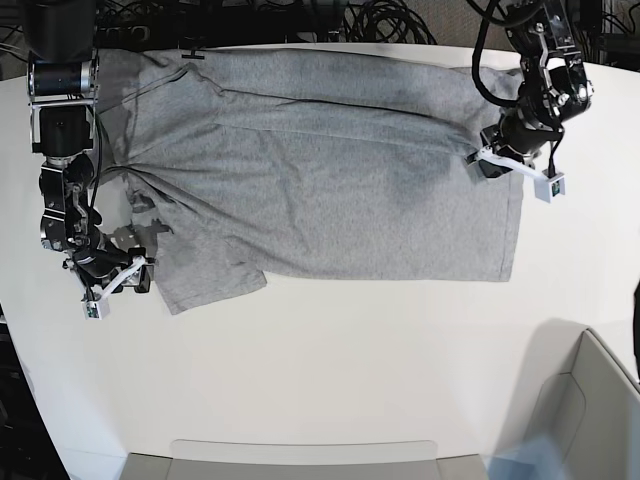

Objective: Fold the T-shirt properly
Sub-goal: 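Release, then grasp the shirt's hem corners with both grippers, then fold the hem edge over toward the collar with both grippers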

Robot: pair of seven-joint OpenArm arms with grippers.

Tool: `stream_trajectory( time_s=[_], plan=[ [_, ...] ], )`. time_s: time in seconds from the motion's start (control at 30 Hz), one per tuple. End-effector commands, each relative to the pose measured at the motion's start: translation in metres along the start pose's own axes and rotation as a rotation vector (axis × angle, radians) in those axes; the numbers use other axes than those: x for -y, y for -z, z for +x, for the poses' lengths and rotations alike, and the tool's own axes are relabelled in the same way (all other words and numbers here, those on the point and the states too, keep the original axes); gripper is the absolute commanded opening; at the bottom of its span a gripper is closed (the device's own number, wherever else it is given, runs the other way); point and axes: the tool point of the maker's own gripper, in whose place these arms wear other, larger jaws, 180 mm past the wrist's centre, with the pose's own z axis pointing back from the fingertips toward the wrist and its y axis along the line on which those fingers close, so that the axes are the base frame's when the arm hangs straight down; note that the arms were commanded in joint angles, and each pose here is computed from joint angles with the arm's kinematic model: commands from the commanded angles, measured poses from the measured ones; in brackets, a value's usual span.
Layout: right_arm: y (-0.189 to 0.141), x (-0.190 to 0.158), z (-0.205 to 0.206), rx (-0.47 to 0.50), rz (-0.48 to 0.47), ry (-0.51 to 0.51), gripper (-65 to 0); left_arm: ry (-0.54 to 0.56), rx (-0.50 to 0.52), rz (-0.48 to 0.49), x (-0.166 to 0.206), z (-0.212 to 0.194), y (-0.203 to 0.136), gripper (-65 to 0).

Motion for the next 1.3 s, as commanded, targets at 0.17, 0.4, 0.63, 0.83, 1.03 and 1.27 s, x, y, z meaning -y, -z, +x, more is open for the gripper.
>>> stream_trajectory(
  time_s=[0.17,0.4,0.63,0.83,1.03,1.27],
  plan=[
    [0.009,-0.028,0.016,0.053,0.06,-0.019,-33.3,0.014,0.031,-0.009,0.003,0.01,-0.003,-65.0],
    [0.024,-0.071,-0.012,-0.006,0.134,-0.031,-33.3,0.014,0.034,-0.01,0.003,0.011,-0.003,-65.0],
    [0.025,-0.074,-0.015,-0.013,0.138,-0.027,-33.3,-0.018,0.039,-0.019,0.003,0.026,0.013,-65.0],
    [0.024,-0.073,-0.029,-0.037,0.137,-0.022,-33.3,-0.053,0.09,-0.046,0.01,0.079,0.035,-52.8],
    [0.022,-0.071,-0.037,-0.047,0.134,-0.024,-33.3,-0.084,0.155,-0.032,0.004,0.156,0.07,-48.8],
    [0.021,-0.066,-0.038,-0.051,0.126,-0.026,-33.3,0.113,0.101,0.034,-0.021,0.183,0.108,-48.7]
  ],
)
